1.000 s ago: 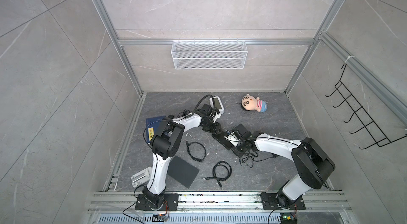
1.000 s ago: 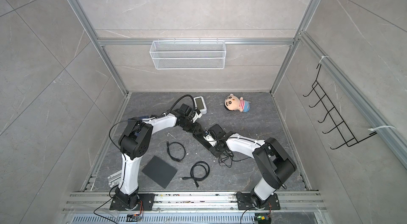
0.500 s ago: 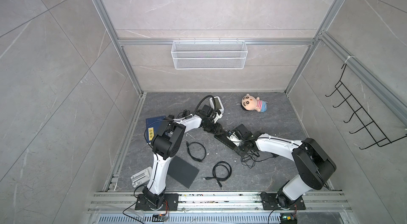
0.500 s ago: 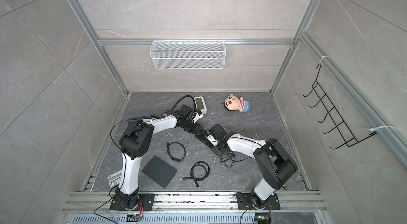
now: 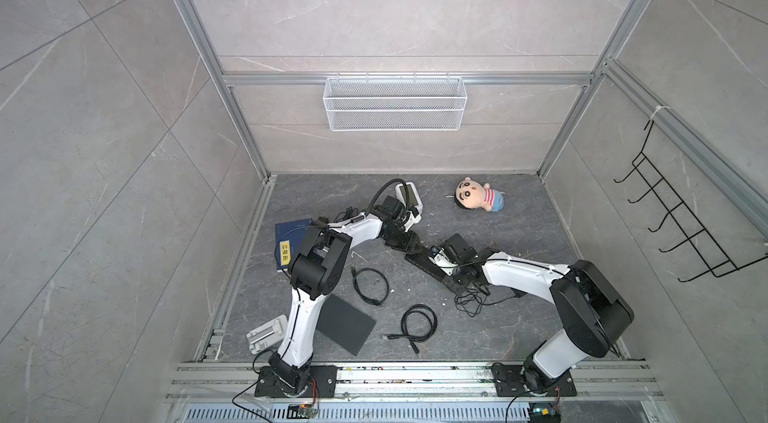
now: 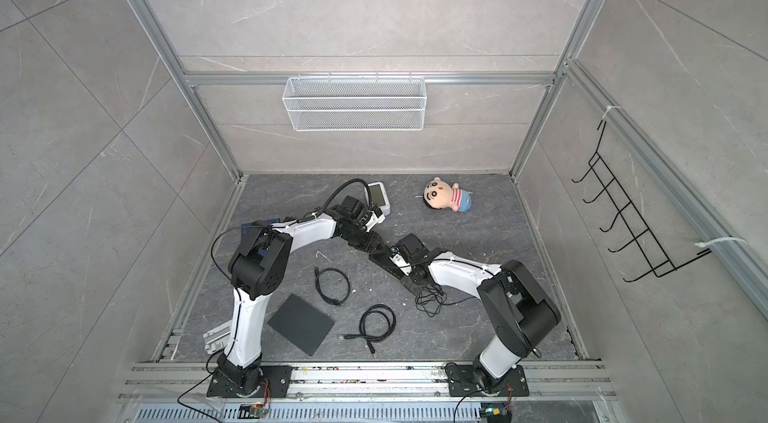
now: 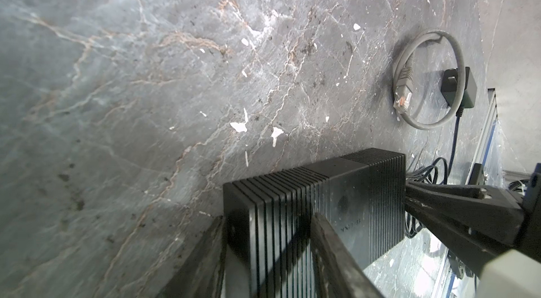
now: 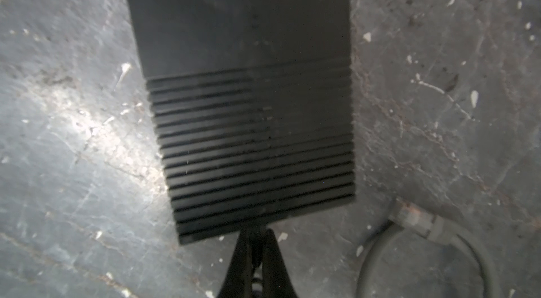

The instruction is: Insert the plug into the switch port

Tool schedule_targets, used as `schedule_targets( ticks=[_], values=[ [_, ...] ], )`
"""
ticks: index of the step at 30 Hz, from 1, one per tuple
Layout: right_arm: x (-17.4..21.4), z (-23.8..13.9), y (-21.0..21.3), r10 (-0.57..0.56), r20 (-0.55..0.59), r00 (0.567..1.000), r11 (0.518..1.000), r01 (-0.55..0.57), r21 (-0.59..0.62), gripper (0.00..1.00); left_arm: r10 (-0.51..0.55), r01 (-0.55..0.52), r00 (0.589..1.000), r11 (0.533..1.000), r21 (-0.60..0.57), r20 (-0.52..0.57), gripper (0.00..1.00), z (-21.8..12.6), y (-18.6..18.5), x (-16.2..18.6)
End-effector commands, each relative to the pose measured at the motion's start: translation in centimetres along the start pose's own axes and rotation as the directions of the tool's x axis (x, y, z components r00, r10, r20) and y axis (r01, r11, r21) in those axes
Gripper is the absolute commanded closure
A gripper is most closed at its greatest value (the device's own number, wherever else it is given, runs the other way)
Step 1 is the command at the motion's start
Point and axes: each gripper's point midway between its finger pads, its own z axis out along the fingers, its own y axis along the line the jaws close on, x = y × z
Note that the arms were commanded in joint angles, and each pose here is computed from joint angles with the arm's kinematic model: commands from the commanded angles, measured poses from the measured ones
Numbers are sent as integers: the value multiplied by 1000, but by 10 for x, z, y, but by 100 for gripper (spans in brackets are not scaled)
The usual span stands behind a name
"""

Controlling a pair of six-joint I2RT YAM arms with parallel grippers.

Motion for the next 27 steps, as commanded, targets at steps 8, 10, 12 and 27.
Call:
schedule_targets(
  ticks=[8, 10, 12, 27],
  values=[
    [-164, -67, -26, 140, 676, 724, 987, -155, -39, 94, -45, 143, 912, 967, 212, -408, 55, 45, -52, 119],
    [-170, -73, -25, 138, 707, 693, 988, -148, -48, 94, -39, 141, 908, 966, 216, -418, 55, 46, -53, 122],
    [-175, -80, -26, 132, 737, 663, 988, -144, -48, 94, -33, 137, 902, 968, 211, -431, 56, 47, -52, 126],
    [-200, -82, -38, 144, 759, 635, 983, -182, -33, 93, -23, 154, 865, 963, 222, -501, 56, 56, -56, 149]
  ],
)
